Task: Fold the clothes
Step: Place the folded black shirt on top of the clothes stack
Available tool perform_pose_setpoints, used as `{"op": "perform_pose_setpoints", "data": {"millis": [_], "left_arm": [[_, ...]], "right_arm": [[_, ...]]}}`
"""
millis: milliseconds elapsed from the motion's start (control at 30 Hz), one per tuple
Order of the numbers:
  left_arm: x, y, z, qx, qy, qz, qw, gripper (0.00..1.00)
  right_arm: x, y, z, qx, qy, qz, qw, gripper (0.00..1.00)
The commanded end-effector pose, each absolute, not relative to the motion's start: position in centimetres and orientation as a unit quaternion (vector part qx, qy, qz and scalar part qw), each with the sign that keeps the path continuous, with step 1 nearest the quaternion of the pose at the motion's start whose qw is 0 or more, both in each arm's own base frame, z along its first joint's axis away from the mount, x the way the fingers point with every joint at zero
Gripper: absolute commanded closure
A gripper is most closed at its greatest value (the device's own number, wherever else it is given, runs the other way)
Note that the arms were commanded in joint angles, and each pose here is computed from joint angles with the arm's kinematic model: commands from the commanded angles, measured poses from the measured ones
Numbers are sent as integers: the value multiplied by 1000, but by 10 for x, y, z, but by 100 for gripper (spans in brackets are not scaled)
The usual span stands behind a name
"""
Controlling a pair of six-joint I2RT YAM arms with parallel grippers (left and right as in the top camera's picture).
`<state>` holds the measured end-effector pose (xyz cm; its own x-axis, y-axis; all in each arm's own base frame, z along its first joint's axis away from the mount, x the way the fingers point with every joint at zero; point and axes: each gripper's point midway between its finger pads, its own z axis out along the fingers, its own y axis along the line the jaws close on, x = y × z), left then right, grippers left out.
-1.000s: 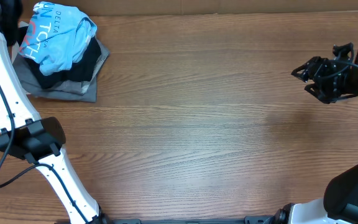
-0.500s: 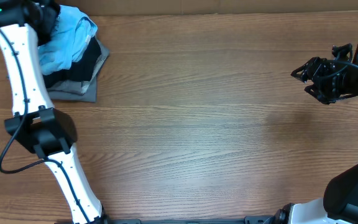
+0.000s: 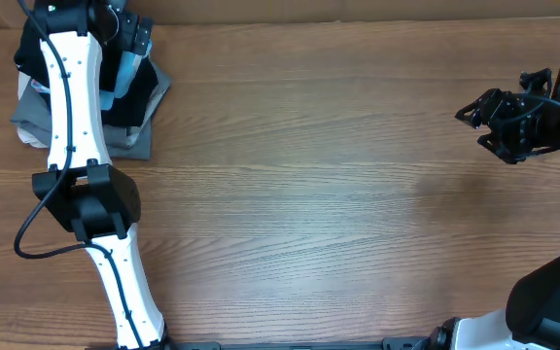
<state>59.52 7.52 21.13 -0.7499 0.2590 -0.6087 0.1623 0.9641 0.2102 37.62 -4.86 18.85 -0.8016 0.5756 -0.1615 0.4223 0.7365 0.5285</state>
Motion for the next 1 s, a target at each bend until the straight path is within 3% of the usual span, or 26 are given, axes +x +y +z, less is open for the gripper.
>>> {"op": "perform_pose_setpoints", "data": {"millis": [0,200,267,400,467,667,967], "left_arm": [[593,61,257,56,920,4,389,0],[569,28,357,32,874,-94,476,0],[556,23,377,27,867,-106,487,0],[548,21,387,29,865,-105,490,0],[548,21,386,29,865,-105,489,0],[550,22,379,27,870,-107,481,0],[550,22,379,27,870,-107,481,0]], "right_arm": [[378,-52,188,272,919,232,165,28],[379,-59,189,255,928,208,176,28],[377,-60,197,235,933,199,184,20],[366,-69,227,229,938,156,208,10],[359,-68,257,206,938,145,240,0],[311,-45,367,158,909,127,364,0],[244,-22,427,131,870,110,462,0]]}}
